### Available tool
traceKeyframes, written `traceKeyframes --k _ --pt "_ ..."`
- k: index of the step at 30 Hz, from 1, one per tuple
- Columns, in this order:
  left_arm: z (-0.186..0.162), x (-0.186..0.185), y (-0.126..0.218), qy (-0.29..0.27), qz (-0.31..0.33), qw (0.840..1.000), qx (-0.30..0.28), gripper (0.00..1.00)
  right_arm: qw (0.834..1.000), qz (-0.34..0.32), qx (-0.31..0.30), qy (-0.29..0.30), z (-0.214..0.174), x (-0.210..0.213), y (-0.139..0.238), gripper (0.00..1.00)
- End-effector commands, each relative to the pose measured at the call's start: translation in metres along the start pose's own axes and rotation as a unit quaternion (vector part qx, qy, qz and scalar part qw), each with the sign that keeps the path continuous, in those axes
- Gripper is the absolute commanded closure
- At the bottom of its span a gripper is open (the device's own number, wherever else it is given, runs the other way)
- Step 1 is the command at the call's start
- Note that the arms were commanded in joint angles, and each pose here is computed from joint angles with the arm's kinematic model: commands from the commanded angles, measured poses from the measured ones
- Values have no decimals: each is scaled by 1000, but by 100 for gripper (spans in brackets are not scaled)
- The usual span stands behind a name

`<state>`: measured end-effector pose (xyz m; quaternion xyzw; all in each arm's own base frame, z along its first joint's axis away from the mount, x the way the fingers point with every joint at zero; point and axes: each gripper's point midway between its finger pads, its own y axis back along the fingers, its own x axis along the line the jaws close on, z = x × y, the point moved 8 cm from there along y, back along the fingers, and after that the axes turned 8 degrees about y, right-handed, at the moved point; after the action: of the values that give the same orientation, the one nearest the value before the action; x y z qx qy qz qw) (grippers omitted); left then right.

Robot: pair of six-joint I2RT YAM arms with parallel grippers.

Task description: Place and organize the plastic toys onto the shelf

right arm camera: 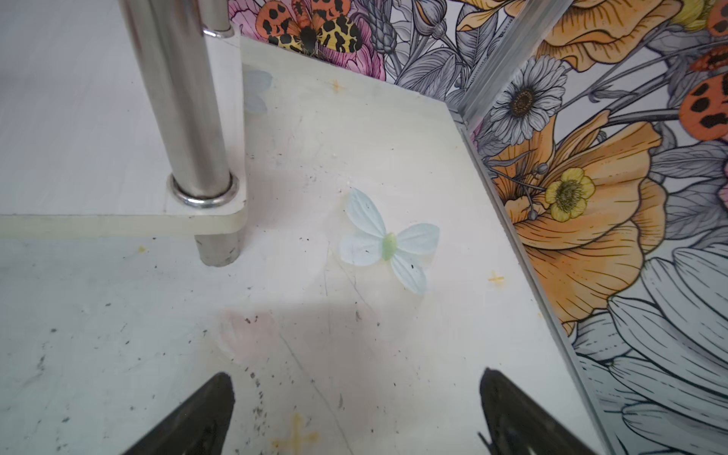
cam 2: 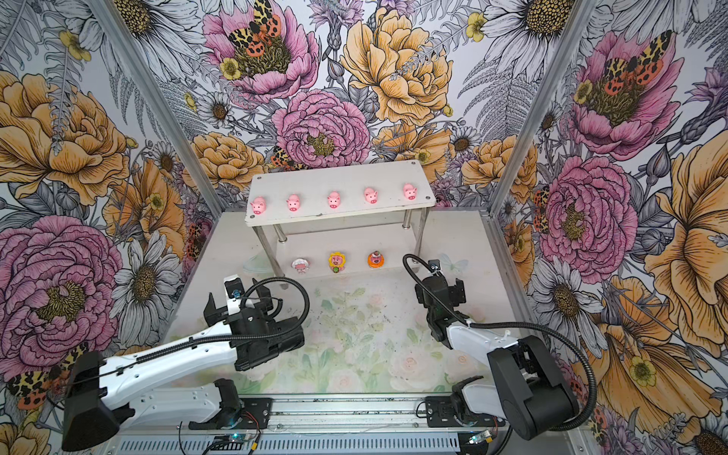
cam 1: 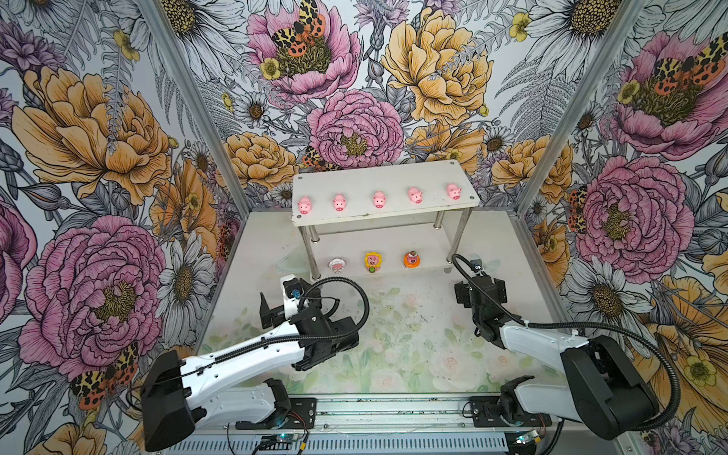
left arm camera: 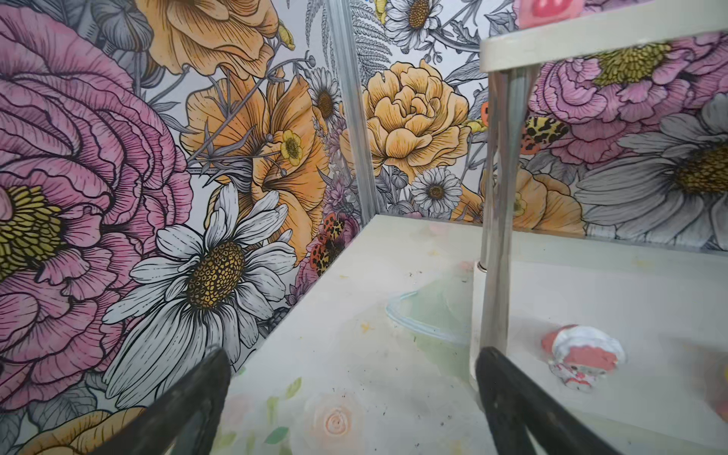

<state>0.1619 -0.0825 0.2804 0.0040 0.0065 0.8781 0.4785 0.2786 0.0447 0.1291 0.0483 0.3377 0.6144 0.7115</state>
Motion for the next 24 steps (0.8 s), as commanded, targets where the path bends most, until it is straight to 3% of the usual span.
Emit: traceKeyframes --k 1,5,10,13,18,24 --pt "56 0 -4 8 -10 995 -99 1 998 11 -56 -25 29 -2 -2 0" --pt "104 32 1 114 -7 988 -103 1 998 12 -55 -27 28 -4 -1 0" --pt "164 84 11 245 -40 965 -89 1 999 8 -44 -28 29 -4 -5 0" --pt "207 88 11 214 -23 973 -87 1 999 19 -38 -21 31 0 -8 0" --pt "265 24 2 31 63 994 -84 1 999 24 -26 -17 30 0 -8 0" --pt "313 31 -27 84 173 979 -59 1 999 28 -25 -22 26 -2 -3 0"
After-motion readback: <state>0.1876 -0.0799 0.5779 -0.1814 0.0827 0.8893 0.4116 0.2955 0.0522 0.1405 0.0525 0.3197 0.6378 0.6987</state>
